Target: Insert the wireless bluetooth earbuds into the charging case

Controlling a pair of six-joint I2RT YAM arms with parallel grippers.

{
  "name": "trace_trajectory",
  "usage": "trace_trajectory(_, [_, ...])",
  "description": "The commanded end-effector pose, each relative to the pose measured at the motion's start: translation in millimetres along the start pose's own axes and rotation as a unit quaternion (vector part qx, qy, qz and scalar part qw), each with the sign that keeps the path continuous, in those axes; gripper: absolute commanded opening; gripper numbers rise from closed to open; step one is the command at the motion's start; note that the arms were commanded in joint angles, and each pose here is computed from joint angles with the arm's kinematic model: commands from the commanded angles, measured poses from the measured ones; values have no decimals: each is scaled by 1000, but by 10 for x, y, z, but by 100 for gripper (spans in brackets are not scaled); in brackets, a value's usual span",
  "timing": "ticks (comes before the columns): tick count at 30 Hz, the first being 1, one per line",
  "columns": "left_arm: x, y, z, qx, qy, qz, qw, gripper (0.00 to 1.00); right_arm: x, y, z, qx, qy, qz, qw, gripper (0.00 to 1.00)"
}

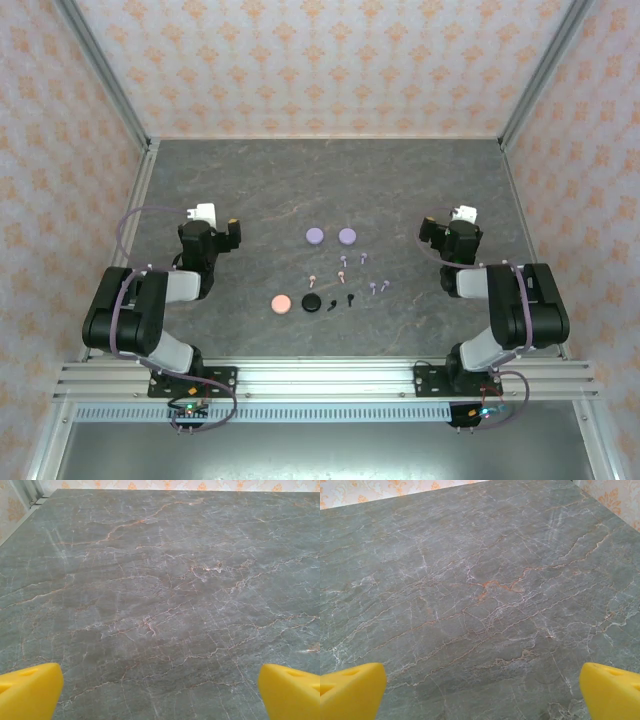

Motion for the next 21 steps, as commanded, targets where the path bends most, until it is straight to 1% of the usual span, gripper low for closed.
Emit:
trace_trajectory(1, [41,-6,-112,-11,6,-13,1000,100,48,0,-112,-16,2,-1,1000,99])
trace_trajectory(21, [49,-7,-107,-11,5,-14,1000,100,47,3,-105,-13,5,-3,1000,99])
Point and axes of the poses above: each hand's point on the last joint's axis, 136 mm out from that joint toward the fingers, its own y axis out along the fingers, its own x axis along the line the jaws close on, z = x × y, the point moved 2 cm from there along -y, back along the fingers, and after that the axes turned 15 degrees about y, right-handed, at the moved point
